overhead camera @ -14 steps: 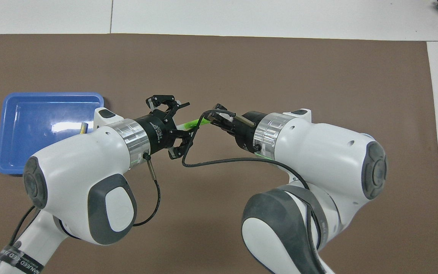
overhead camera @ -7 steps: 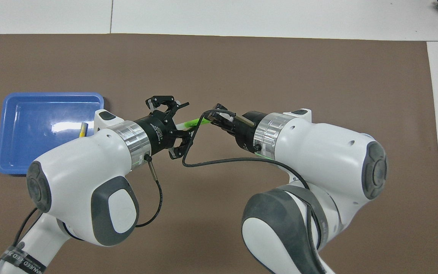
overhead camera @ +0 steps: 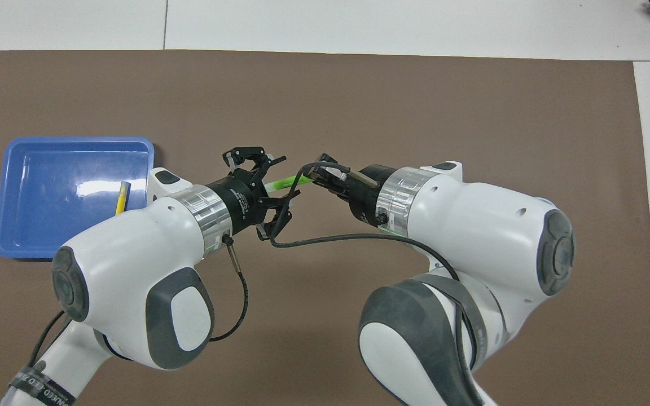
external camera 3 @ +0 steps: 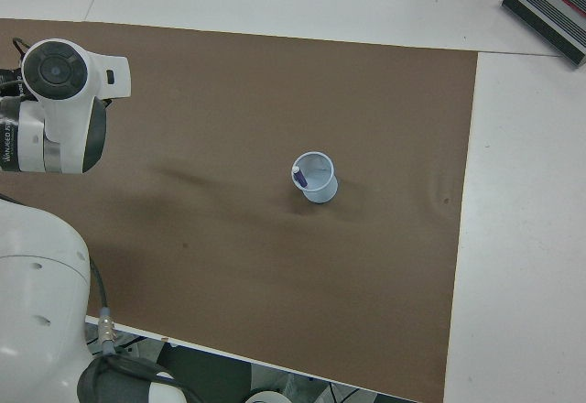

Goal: Right arm passes pens to left for tray arrangement
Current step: 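Carry the green pen to the tray with the left gripper while the right gripper returns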

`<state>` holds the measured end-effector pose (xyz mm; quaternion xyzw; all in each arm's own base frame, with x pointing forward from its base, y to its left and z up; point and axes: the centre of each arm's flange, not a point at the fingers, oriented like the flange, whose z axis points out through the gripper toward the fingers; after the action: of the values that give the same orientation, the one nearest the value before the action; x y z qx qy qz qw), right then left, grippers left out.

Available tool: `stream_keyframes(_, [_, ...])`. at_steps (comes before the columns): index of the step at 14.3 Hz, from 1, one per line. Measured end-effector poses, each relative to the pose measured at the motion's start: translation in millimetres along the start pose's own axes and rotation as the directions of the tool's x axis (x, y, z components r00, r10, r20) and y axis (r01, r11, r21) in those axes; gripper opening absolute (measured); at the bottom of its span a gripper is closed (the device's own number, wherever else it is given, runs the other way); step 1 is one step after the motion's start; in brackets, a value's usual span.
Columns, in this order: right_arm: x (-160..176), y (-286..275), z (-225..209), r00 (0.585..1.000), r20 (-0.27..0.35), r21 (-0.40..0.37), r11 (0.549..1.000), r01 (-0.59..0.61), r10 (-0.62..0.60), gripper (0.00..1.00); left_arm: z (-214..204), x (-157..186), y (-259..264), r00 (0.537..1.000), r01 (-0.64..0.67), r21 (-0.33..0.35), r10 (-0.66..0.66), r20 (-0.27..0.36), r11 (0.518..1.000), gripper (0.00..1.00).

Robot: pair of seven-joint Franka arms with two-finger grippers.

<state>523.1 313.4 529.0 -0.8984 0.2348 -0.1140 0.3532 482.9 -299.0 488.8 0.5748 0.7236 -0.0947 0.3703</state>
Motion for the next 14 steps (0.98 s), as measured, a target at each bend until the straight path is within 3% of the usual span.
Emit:
stream_keyframes(2, [0.2,-0.5,-0.5,1.0,-0.002,0.002,1.0,0.0,0.0,0.19,1.0,0.1,-1.6,1.0,-0.001,0.003,0.001,-0.001,1.0,0.22])
stream_keyframes(3, [1.8,0.5,-1.1,1.0,-0.006,0.002,1.0,-0.002,0.002,0.19,1.7,-1.1,-4.0,1.0,-0.007,0.005,0.007,0.0,1.0,0.18])
stream_keyframes(12, [1.9,0.2,-1.5,1.0,-0.006,0.003,1.0,-0.009,0.009,0.21,1.4,-0.5,-3.1,1.0,-0.016,0.004,0.016,-0.001,1.0,0.18])
stream_keyframes(14, [2.9,-0.1,-3.6,1.0,-0.008,0.005,1.0,-0.011,0.011,0.4,0.4,1.9,-0.2,1.0,-0.023,0.0,0.023,-0.002,1.0,0.18])
